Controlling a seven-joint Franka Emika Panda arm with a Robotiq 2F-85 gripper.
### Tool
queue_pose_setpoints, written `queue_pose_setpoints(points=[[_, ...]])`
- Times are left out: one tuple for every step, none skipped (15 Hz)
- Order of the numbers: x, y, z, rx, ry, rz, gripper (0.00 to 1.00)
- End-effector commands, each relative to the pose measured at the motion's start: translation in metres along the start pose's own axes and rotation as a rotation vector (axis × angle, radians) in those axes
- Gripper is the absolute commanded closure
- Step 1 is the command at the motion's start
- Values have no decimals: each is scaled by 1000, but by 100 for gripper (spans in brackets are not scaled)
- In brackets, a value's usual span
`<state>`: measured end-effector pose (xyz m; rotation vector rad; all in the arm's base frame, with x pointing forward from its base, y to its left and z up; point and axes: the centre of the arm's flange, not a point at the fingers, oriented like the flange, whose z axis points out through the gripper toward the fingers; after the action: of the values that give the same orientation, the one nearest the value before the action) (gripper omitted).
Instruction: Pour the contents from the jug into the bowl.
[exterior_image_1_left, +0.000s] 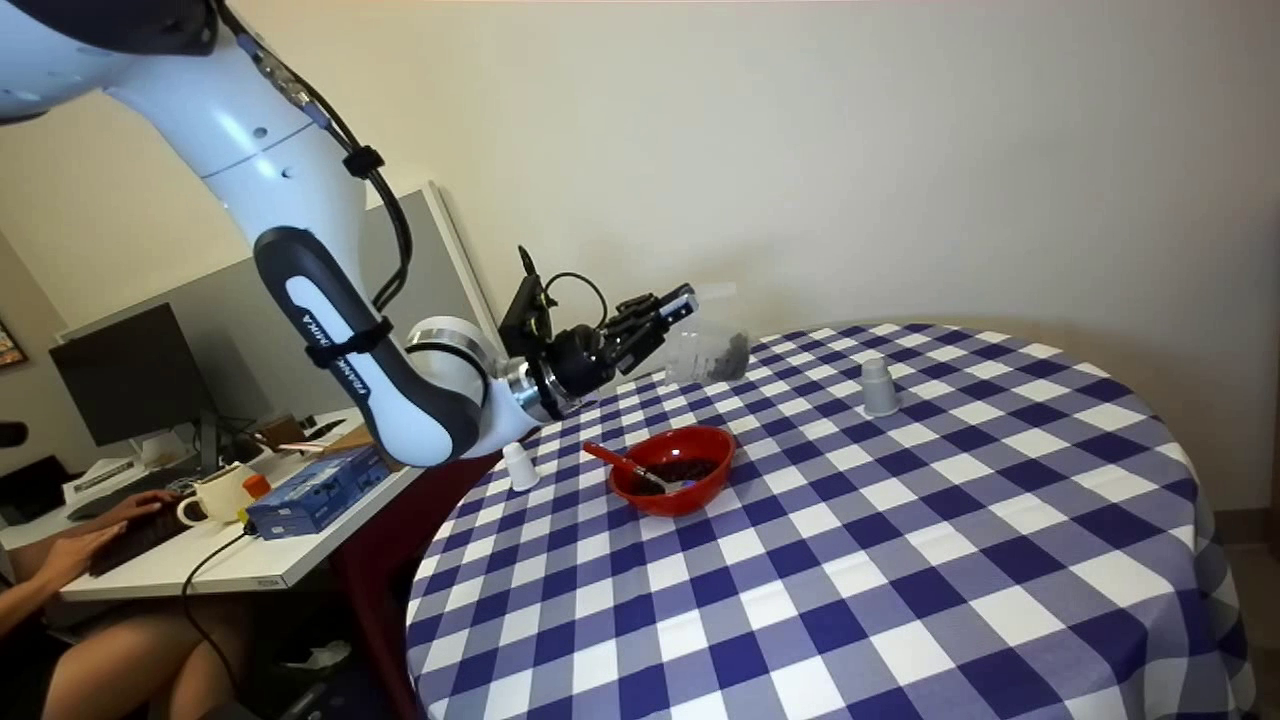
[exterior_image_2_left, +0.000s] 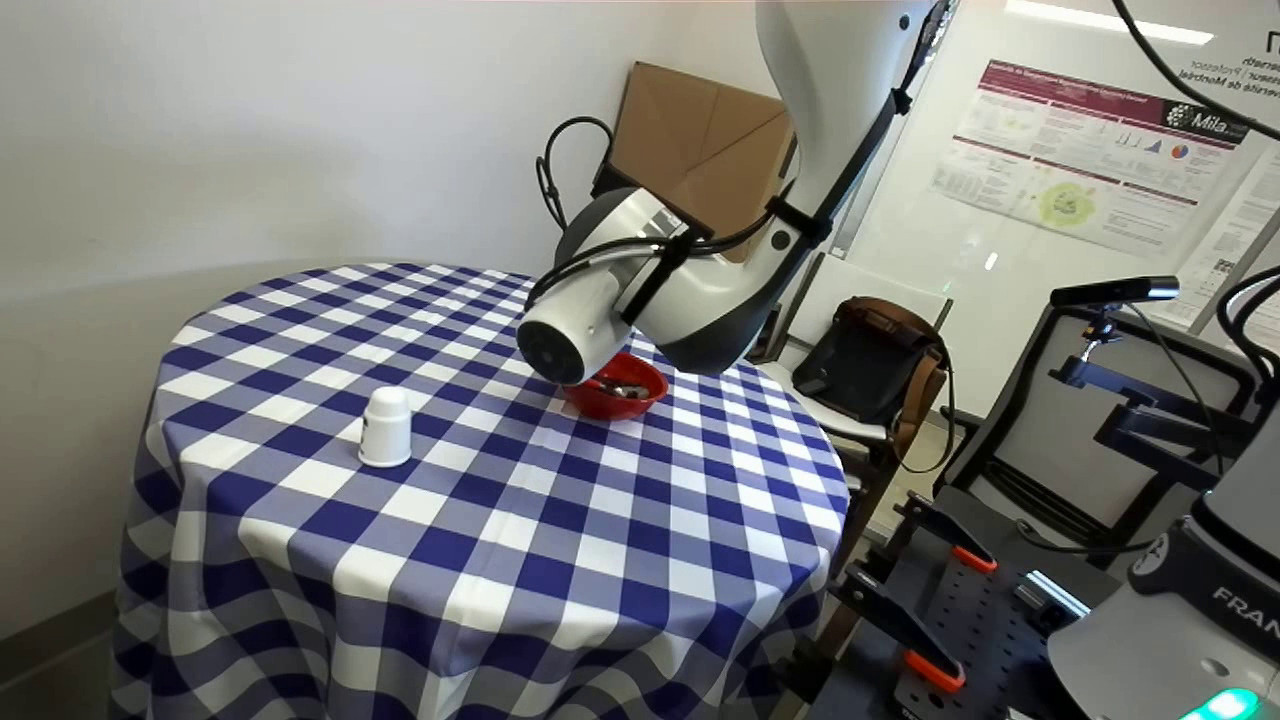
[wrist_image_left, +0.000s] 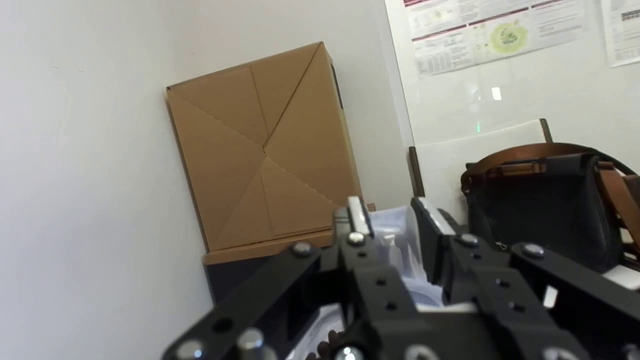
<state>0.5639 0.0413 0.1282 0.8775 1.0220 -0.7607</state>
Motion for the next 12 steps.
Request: queue_pose_setpoints(points=[[5,-4,-9,-91,-91,13,88],[7,-6,-11,-107,-104,-4,88],[11,-9,-12,-126,-121,-13,88],[14,-12,-13,-140,-136,-19,88],[18,-16,-14,-157,-153,-21,88],[20,-19,-15,-172,-169,-22,88],[22,-21,-16,-186,-185,-20,88],[24,-22,-17,-204,-204,-7,88],[25,-23,-17,-222,-224,10,88],[26,-23,-18,-236,-239,20,88],[26,-24,-18,-251,-255,36,88],[26,-24,-19,-262,-268,47,88]])
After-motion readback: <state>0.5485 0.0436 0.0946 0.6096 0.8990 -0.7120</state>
